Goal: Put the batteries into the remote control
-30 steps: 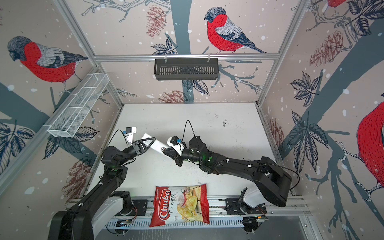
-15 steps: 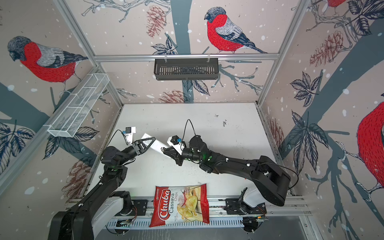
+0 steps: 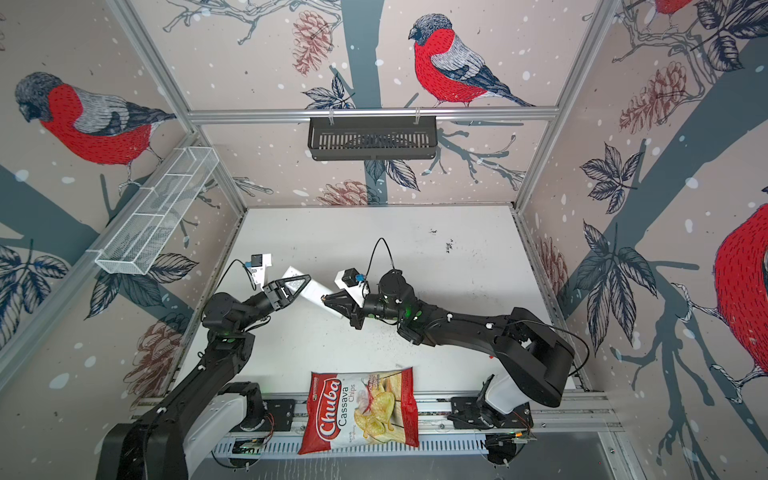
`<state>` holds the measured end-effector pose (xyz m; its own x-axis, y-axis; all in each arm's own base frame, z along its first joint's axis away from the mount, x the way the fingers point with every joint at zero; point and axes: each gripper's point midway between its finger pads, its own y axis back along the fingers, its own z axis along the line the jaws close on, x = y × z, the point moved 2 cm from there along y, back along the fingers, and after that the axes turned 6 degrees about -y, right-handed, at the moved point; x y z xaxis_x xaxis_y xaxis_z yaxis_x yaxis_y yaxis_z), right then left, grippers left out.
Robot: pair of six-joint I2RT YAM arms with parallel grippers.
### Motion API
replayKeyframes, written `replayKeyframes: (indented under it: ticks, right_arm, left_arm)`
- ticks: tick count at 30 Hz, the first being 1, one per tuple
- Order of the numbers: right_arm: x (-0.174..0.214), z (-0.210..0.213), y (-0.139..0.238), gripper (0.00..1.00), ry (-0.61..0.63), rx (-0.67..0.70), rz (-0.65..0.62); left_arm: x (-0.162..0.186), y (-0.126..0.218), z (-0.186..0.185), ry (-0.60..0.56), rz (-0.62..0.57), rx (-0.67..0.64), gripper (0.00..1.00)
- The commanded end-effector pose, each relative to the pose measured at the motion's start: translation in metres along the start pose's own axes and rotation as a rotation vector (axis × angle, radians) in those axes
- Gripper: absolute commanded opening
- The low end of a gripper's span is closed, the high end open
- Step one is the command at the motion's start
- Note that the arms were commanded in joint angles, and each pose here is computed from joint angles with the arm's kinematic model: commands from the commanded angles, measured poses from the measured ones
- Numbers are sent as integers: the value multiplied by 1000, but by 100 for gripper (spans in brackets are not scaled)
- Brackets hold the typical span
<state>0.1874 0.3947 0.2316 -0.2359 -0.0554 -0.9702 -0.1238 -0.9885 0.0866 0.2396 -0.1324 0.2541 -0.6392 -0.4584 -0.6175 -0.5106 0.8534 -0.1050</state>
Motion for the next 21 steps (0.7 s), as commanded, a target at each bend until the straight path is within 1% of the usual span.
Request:
replayKeyframes:
  ticks: [1,6,21]
  right_arm:
    - [16,-13,4,11,-41,72,35]
    - [23,-16,7,13,-56,83,34]
    - [22,-13,6,19,-55,62,21]
  left_arm:
    - [3,1,-22,-41,50,86,0]
    - [2,1,-23,-45,48,88,0]
    - [2,1,-22,-42,47,86,0]
